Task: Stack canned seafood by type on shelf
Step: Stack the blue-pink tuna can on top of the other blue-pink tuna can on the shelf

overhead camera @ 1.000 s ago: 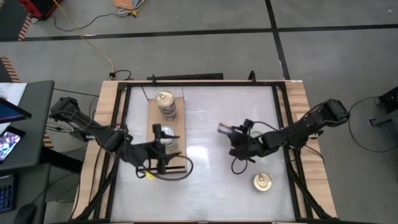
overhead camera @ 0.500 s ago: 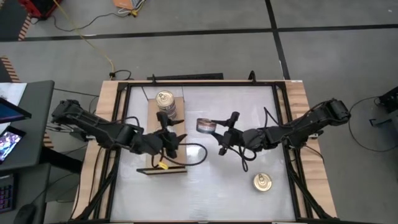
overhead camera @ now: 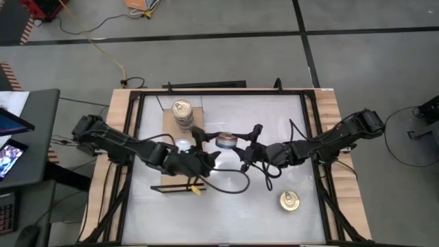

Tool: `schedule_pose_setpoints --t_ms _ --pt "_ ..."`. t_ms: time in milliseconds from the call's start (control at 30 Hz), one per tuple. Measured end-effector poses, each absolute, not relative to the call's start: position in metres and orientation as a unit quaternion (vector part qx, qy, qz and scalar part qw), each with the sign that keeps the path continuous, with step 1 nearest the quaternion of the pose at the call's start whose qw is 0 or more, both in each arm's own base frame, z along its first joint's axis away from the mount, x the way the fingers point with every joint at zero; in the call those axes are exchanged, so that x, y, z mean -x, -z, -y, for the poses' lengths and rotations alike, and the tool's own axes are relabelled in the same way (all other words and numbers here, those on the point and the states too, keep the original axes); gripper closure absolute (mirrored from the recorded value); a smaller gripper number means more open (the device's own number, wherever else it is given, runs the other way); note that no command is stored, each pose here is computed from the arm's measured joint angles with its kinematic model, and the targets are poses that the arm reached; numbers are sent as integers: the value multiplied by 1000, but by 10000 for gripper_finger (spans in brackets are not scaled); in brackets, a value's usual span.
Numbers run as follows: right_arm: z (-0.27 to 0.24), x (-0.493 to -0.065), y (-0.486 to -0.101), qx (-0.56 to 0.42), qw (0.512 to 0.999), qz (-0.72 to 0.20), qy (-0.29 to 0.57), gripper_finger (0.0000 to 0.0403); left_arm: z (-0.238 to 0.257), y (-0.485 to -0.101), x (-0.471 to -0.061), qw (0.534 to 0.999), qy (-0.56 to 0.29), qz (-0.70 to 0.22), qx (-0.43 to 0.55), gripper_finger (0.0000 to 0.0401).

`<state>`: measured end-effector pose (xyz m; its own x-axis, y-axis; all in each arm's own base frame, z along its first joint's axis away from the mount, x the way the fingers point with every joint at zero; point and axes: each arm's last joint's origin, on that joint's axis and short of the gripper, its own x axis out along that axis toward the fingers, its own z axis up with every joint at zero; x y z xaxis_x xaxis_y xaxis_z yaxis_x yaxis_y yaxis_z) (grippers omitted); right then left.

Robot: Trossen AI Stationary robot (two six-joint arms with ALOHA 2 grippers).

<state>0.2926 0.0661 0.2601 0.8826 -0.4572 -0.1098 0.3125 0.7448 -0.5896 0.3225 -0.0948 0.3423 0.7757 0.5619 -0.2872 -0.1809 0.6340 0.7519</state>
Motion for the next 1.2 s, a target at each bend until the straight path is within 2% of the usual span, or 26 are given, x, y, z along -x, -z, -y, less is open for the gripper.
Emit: schedule_pose_setpoints --t_ms 233,467,567,733,800,1000,1200 --pt "-74 -291 -260 312 922 -125 193 181 91 -350 -347 847 -202 -310 -383 64" --pt "-80 -289 -261 328 919 -122 182 180 80 -349 -357 852 -165 -349 -353 79" --pt "-81 -289 -261 329 919 -121 181 180 80 -349 -357 850 -157 -351 -360 109" --pt "-81 -289 -263 312 925 -111 186 173 80 -350 -357 846 -153 -353 -370 196" --pt "-81 -290 -264 292 932 -99 191 165 80 -351 -356 849 -152 -350 -366 215" --pt "-79 -290 -266 260 942 -87 193 115 80 -350 -356 841 -147 -357 -380 215" --pt "-84 -288 -268 283 937 -87 187 65 74 -368 -328 817 -160 -376 -406 215"
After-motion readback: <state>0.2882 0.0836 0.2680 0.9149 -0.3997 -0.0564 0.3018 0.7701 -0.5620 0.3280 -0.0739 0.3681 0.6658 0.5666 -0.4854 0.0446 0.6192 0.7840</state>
